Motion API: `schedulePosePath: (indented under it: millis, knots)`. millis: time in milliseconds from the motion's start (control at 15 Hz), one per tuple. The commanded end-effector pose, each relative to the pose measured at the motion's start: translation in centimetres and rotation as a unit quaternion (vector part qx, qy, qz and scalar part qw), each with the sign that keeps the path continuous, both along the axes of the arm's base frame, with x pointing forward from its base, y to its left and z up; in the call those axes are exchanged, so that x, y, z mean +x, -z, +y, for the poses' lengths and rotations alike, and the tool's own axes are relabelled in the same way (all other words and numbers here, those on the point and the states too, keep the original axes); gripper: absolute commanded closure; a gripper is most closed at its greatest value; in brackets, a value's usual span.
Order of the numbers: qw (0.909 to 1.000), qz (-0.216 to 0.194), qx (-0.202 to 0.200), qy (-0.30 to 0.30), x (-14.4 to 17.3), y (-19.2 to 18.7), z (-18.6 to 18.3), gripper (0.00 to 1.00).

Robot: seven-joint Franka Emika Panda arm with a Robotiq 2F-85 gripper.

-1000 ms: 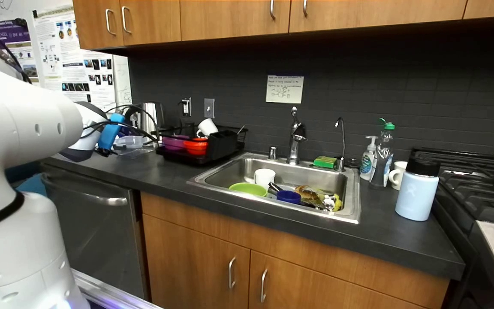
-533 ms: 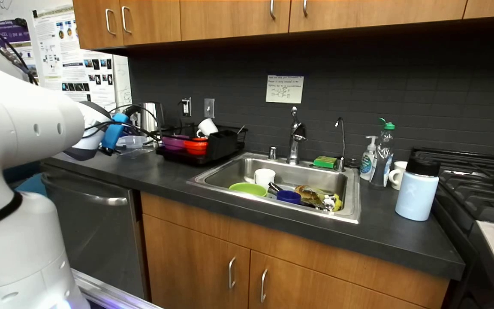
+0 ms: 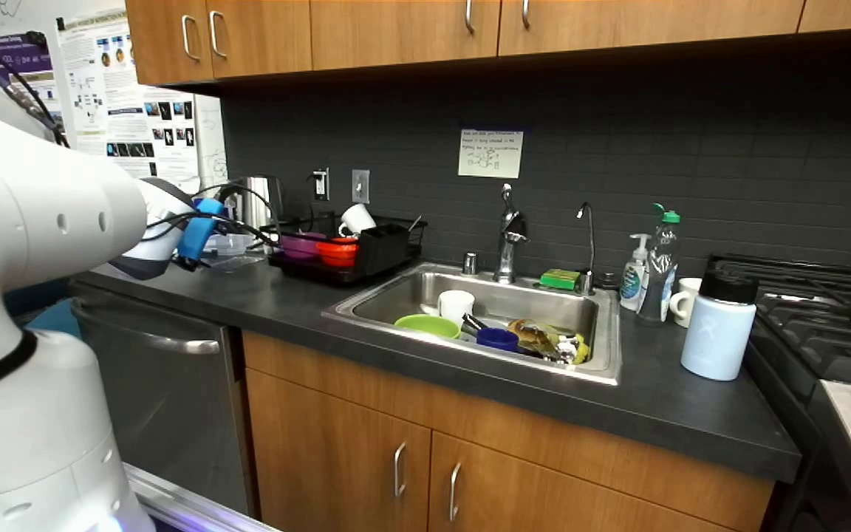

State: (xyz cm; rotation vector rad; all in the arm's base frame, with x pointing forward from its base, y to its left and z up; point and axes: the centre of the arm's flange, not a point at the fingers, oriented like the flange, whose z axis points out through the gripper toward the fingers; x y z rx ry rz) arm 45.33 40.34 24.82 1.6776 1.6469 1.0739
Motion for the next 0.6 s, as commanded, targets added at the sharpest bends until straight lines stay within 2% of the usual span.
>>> schedulePosePath:
  millis: [0,267,467,533]
  knots:
    - [0.9999,0.006,-0.001,-0.011,0.63,-0.38,0.14,0.32]
    - [0.9999,0.005,-0.003,-0.010,0.85,-0.37,-0.13,0.66]
    - [0.9999,0.005,-0.006,-0.009,0.91,-0.41,-0.50,0.86]
    - [0.9999,0.005,-0.006,-0.008,0.88,-0.59,-0.67,0.87]
